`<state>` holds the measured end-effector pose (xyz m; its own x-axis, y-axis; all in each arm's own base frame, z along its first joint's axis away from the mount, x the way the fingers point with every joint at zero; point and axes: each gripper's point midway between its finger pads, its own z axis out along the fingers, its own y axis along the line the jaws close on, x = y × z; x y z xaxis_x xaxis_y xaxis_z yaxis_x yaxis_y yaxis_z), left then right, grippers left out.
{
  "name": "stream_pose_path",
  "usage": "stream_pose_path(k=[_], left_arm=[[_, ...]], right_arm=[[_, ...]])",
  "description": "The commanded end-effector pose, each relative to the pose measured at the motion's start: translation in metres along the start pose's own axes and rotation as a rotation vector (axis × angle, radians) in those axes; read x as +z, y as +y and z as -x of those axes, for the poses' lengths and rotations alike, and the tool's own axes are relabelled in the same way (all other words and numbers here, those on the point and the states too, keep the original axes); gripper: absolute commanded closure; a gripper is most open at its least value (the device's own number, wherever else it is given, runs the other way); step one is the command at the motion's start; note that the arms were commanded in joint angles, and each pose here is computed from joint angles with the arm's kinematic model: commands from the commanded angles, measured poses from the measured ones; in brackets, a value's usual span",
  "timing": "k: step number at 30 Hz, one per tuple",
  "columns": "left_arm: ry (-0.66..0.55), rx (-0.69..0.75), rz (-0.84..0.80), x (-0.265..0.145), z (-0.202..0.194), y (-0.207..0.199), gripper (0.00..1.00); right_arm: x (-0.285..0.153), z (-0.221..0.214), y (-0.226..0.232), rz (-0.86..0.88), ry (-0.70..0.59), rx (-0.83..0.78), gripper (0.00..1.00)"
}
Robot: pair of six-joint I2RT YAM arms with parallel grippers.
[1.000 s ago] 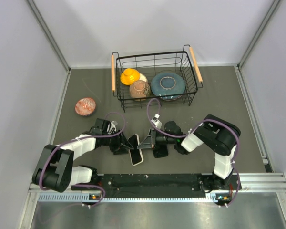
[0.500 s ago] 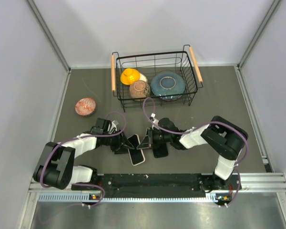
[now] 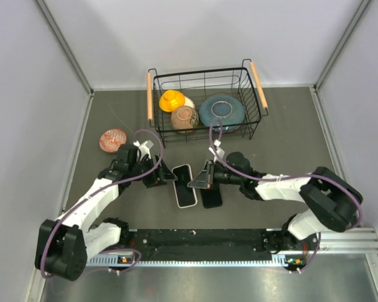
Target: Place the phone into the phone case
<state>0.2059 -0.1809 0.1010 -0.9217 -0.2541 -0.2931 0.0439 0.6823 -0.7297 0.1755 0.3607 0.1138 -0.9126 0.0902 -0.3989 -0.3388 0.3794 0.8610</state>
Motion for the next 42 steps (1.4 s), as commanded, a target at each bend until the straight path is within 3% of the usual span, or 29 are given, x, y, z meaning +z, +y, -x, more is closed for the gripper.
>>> stream_pose_path(k=[1,8,13,14,15,18,19,22,23,26,27,36,42], left_arm=[[0.004,0.100,-0.173,-0.012,0.002,-0.036,0.29],[-0.039,0.137,-0.471,-0.035,0.000,-0.088,0.31],[-0.050,0.141,-0.564,-0.042,-0.005,-0.098,0.41],[-0.036,0.122,-0.578,-0.043,-0.007,-0.100,0.45],[-0.045,0.138,-0.602,-0.044,-0.008,-0.101,0.57],[-0.019,0.114,-0.636,-0.046,-0.013,-0.102,0.75],[-0.019,0.117,-0.641,-0.046,-0.013,-0.103,0.85],[-0.013,0.112,-0.643,-0.045,-0.014,-0.103,1.00],[-0.013,0.112,-0.643,-0.045,-0.013,-0.103,1.00],[-0.017,0.123,-0.647,-0.046,-0.012,-0.105,1.00],[-0.024,0.130,-0.648,-0.047,-0.010,-0.106,1.00],[-0.033,0.142,-0.631,-0.043,-0.002,-0.107,1.00],[-0.025,0.141,-0.613,-0.039,0.000,-0.104,1.00]], right_arm=[[-0.023,0.033,0.067,0.244,-0.131,-0.124,1.00],[-0.041,0.040,0.104,0.448,-0.207,-0.126,1.00],[-0.044,0.040,0.109,0.524,-0.227,-0.089,1.00],[-0.043,0.040,0.108,0.522,-0.223,-0.074,1.00],[-0.042,0.041,0.107,0.520,-0.225,-0.072,1.00],[-0.041,0.040,0.104,0.516,-0.226,-0.062,1.00],[-0.040,0.039,0.103,0.513,-0.218,-0.058,0.97],[-0.039,0.036,0.102,0.510,-0.195,-0.057,0.82],[-0.039,0.034,0.101,0.506,-0.188,-0.055,0.69],[-0.036,0.025,0.091,0.471,-0.146,-0.045,0.49],[-0.037,0.018,0.086,0.462,-0.127,-0.038,0.47],[-0.042,-0.006,0.074,0.447,-0.089,-0.014,0.47],[-0.037,-0.012,0.075,0.442,-0.070,0.000,0.56]])
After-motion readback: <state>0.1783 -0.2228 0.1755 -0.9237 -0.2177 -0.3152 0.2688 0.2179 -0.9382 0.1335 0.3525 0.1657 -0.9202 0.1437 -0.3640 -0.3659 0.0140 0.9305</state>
